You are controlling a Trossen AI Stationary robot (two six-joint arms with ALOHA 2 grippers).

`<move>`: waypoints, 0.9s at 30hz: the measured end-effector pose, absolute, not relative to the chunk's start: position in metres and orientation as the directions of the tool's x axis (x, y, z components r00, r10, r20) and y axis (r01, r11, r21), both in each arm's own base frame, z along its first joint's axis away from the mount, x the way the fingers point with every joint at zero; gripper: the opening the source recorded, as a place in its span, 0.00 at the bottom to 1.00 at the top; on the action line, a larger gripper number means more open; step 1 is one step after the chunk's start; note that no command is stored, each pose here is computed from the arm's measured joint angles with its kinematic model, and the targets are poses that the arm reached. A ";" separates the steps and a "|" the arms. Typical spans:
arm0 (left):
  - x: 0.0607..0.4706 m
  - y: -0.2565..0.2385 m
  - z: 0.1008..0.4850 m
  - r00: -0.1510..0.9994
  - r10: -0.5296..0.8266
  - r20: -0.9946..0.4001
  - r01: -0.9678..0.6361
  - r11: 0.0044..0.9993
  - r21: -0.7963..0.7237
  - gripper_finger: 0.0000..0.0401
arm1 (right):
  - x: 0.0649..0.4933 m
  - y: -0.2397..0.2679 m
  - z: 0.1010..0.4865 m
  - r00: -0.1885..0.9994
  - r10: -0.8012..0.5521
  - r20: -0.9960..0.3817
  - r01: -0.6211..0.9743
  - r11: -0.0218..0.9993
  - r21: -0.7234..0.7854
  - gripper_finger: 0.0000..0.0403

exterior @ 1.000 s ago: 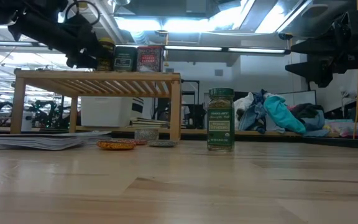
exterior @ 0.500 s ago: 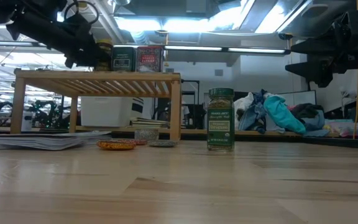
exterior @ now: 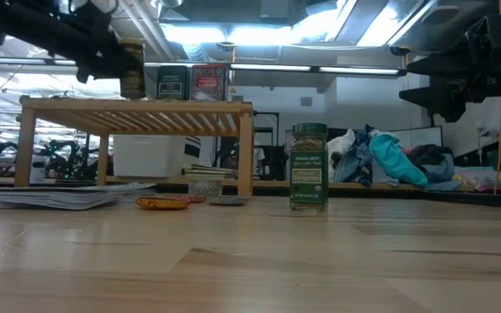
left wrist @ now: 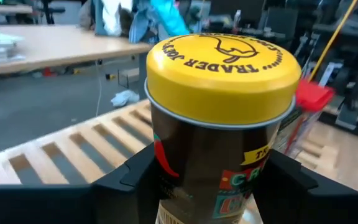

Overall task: Shelf spices
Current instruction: Remove the yellow seasoning from the shelf

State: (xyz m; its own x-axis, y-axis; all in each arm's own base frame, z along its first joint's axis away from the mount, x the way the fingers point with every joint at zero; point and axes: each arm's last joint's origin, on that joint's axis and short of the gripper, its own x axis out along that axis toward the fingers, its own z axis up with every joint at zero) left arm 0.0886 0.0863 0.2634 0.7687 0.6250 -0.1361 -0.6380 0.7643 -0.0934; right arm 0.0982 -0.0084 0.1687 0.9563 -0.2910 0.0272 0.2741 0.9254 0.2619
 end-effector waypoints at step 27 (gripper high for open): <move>0.131 0.034 0.273 0.972 0.234 -0.034 -0.234 0.929 -0.287 0.46 | 0.098 -0.008 0.169 0.956 -0.291 0.027 0.274 0.925 0.262 0.83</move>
